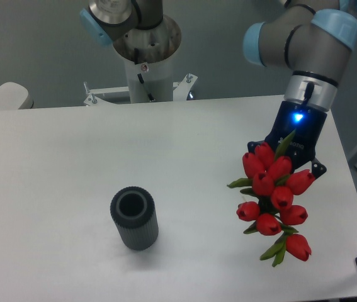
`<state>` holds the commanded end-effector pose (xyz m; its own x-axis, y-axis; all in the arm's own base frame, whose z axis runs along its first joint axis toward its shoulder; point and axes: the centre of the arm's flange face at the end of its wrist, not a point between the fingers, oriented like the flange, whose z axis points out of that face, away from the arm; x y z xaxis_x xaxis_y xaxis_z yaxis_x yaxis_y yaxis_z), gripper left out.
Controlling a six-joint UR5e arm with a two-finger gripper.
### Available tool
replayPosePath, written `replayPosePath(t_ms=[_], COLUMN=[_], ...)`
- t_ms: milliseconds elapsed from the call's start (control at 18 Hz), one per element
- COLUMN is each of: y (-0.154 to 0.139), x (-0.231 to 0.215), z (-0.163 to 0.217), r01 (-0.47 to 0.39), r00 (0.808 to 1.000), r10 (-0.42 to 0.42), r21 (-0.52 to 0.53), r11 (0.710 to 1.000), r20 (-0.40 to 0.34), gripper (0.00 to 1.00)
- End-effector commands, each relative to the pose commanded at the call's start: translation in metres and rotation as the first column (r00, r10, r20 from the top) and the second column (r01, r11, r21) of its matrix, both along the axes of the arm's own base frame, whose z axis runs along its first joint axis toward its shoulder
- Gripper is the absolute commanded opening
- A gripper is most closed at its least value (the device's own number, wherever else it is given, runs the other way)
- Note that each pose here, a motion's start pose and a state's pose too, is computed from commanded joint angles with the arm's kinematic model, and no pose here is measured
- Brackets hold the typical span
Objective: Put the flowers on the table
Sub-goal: 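Carry the red tulip bunch in the gripper toward the table centre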
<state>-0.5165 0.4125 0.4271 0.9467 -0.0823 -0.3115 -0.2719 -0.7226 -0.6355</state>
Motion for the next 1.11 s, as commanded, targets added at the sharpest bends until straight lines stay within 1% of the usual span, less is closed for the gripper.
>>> replayPosePath(t_ms=[111,222,333,500,667,778,1000,1111], y=[-0.005,0.0,0.009,0.015,0.012,0.009,-0.004,-0.015], x=[0.003,0.013,0.024,0.037,0.045,0.047,0.045,0.048], z=[0.0,-0.003,-0.01,-0.03,-0.053,-0.065,-0.09,-0.109], r01=[-0.002,0.007,0.013,0.012,-0.005,0.006,0.049,0.066], r00=[0.999,0.995,0.988,0.983,0.981,0.976,0.97,0.971], r10=[-0.001,-0.02,-0.046,-0.071,-0.079,-0.114,-0.174,-0.189], r21=[-0.064,-0.136,-0.221,-0.33,-0.435,-0.499,-0.565,-0.6], r11=[0.998,0.991,0.975,0.944,0.9,0.867,0.823,0.797], r20=[-0.054,-0.1,-0.145,-0.167,-0.176,-0.187,-0.169,-0.144], gripper=[0.3,0.3,0.3,0.3,0.29,0.28,0.28,0.28])
